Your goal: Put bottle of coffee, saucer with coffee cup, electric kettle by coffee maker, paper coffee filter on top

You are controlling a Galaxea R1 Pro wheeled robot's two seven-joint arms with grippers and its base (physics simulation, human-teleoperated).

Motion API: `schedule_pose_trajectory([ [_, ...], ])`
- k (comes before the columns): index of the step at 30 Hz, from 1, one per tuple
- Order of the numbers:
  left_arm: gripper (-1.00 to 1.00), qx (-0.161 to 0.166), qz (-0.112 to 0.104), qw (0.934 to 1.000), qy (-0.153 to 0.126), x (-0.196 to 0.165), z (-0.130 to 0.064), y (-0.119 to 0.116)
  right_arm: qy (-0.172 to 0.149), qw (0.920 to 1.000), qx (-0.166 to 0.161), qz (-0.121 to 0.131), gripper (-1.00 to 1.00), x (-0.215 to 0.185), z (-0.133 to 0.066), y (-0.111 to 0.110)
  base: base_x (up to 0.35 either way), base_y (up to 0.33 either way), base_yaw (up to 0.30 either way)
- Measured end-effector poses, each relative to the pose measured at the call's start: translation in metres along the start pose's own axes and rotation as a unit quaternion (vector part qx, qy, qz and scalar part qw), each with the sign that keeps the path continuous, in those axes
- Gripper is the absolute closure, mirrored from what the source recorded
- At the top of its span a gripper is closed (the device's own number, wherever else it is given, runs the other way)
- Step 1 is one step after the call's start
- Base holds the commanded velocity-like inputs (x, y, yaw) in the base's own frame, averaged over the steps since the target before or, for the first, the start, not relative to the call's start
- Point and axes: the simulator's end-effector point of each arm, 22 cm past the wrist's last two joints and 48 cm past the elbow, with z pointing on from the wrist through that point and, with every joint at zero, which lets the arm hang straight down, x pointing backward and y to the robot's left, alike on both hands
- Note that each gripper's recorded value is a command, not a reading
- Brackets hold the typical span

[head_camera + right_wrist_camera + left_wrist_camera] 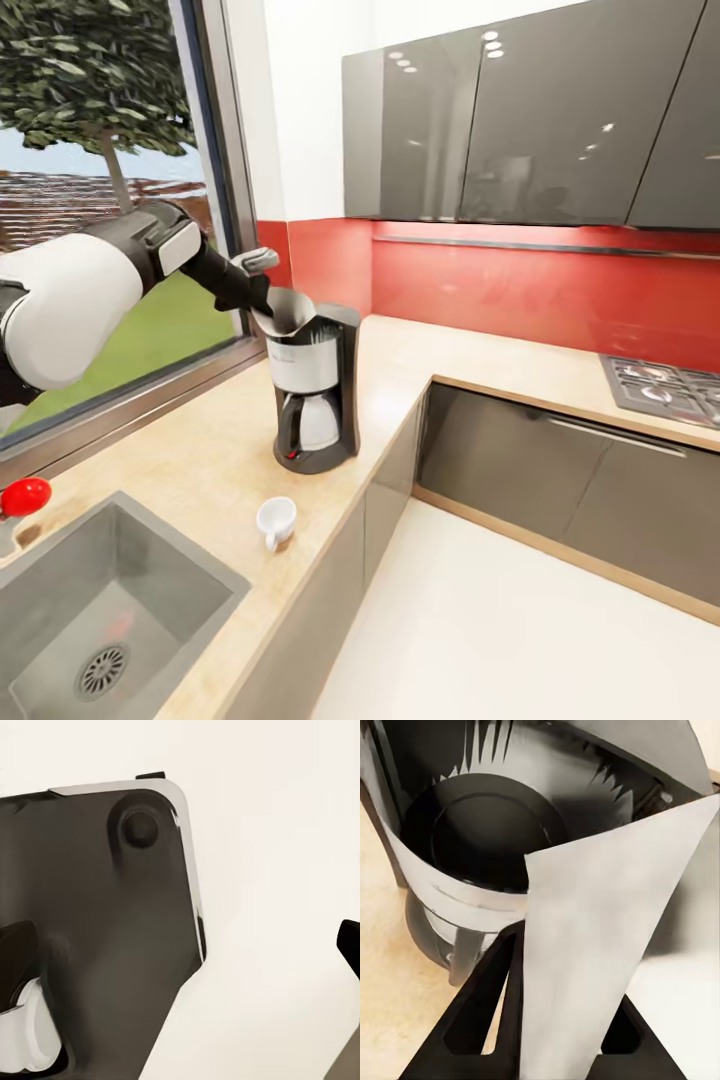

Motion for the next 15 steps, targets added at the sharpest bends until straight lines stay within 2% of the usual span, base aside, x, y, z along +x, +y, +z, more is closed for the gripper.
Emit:
schedule_pose_trajectory([
  [3,1.0,0.002,0.0,1.0,0.002,0.0021,0.0026,-0.0014,0.0,1.0,0.0,0.0,-1.0,0.0,0.0,-0.0004,0.321,0.032,0.0],
  [9,1.0,0.003,0.0,1.0,0.004,0.0033,0.0046,-0.0029,0.0,1.0,0.0,0.0,-1.0,-0.0003,0.0,-0.0005,0.287,-0.076,0.0],
  [15,1.0,0.003,-0.003,1.0,0.004,0.0043,0.0053,0.0002,0.0,1.0,0.0,0.0,-1.0,-0.0002,0.0001,-0.0004,0.053,-0.011,0.0],
])
